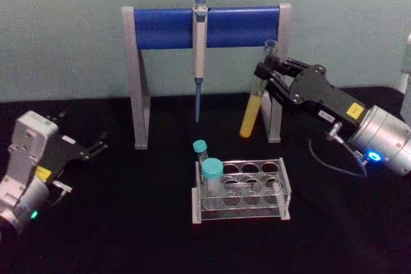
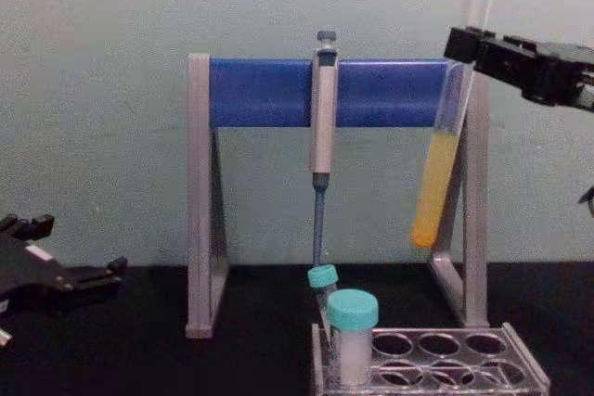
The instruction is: Pick up the test tube from the test tube rack, shake it, then place it back into the test tube rack.
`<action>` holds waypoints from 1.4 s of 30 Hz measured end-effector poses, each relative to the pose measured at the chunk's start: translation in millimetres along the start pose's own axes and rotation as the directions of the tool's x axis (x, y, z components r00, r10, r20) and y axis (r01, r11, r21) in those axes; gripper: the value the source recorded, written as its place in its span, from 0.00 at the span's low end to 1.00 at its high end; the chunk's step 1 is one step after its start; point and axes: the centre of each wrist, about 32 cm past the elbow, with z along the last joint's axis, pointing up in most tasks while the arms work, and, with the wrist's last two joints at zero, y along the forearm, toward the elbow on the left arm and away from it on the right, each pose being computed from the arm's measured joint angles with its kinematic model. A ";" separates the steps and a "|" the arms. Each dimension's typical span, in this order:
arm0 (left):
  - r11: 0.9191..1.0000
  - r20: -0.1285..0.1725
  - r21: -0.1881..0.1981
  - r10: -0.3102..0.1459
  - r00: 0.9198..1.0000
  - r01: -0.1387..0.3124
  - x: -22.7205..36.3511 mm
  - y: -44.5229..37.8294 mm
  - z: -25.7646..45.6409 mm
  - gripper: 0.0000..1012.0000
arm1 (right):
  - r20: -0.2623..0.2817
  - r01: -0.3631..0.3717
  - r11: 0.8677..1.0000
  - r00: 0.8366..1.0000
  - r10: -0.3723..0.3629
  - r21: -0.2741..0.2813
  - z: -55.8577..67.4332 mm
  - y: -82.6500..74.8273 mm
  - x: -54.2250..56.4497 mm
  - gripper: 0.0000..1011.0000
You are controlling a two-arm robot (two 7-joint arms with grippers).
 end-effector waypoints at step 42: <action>1.000 0.000 0.000 0.000 1.000 0.000 0.0 0.0 0.0 0.99 | 0.037 0.026 0.999 0.999 -0.024 -0.038 11.2 -27.1 1.6 0.23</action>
